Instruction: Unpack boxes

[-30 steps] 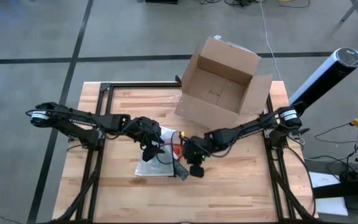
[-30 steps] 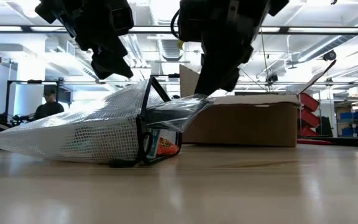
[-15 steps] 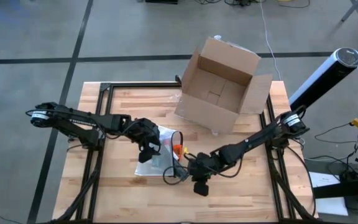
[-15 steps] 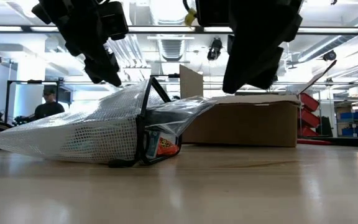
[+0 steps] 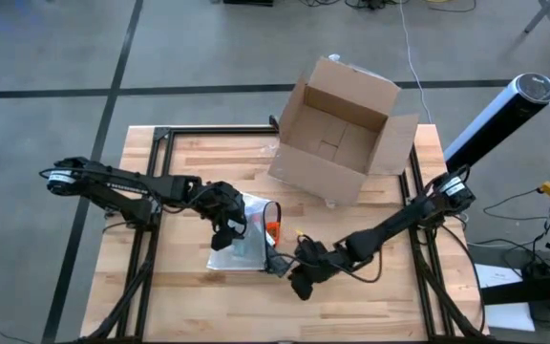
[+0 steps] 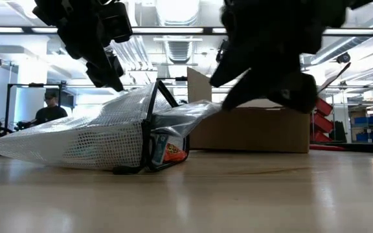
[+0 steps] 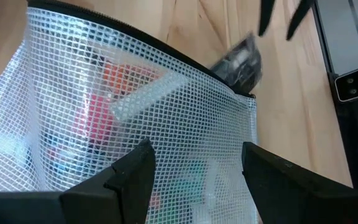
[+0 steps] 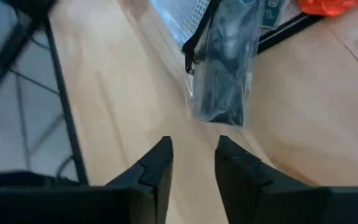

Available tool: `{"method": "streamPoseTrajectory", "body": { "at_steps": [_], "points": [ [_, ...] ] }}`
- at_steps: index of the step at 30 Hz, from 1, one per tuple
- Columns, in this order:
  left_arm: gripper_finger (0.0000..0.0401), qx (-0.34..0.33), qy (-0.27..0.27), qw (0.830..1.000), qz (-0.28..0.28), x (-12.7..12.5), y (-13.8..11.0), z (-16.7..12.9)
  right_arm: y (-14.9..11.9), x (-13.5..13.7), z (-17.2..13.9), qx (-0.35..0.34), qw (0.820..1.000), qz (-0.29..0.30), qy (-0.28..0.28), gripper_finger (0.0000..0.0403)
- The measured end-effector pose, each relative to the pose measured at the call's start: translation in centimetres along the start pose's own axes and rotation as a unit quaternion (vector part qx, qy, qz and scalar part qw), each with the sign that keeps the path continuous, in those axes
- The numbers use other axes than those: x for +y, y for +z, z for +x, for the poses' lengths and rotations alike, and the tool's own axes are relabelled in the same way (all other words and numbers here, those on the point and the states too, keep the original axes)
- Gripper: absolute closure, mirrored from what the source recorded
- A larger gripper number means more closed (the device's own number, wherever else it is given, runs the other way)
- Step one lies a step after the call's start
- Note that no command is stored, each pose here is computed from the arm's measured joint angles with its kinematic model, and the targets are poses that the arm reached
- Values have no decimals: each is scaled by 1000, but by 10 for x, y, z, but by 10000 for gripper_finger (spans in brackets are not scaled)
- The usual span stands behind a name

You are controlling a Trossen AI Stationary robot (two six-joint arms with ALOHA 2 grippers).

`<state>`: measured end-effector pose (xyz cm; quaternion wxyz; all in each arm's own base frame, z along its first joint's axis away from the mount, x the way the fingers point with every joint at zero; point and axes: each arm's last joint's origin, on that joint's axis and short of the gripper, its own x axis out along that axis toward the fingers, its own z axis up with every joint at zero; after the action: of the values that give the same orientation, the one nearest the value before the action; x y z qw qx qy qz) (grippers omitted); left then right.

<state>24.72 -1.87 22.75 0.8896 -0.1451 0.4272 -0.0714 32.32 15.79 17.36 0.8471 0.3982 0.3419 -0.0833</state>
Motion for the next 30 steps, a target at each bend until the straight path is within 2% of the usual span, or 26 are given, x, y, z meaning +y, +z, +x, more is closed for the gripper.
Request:
{"method": "streamPoseTrajectory", "body": {
  "at_steps": [7, 14, 18, 24, 30],
  "points": [
    [181, 2, -2, 1000, 13, 0, -1, -1, -14, -6, -9, -32, 996, 79, 30, 271],
    [181, -2, -3, 1000, 17, -1, -1, -3, -22, -18, -4, -32, 990, 135, 12, 298],
    [181, -3, -4, 1000, 15, -1, -1, -3, -22, -23, -3, -42, 985, 165, 31, 314],
    [181, -4, -4, 1000, 14, -1, -1, -3, -16, -27, -1, -55, 981, 184, 32, 336],
    [181, -4, -4, 1000, 13, -1, -1, -3, -11, -36, 1, -45, 982, 183, 3, 354]
  ]
}}
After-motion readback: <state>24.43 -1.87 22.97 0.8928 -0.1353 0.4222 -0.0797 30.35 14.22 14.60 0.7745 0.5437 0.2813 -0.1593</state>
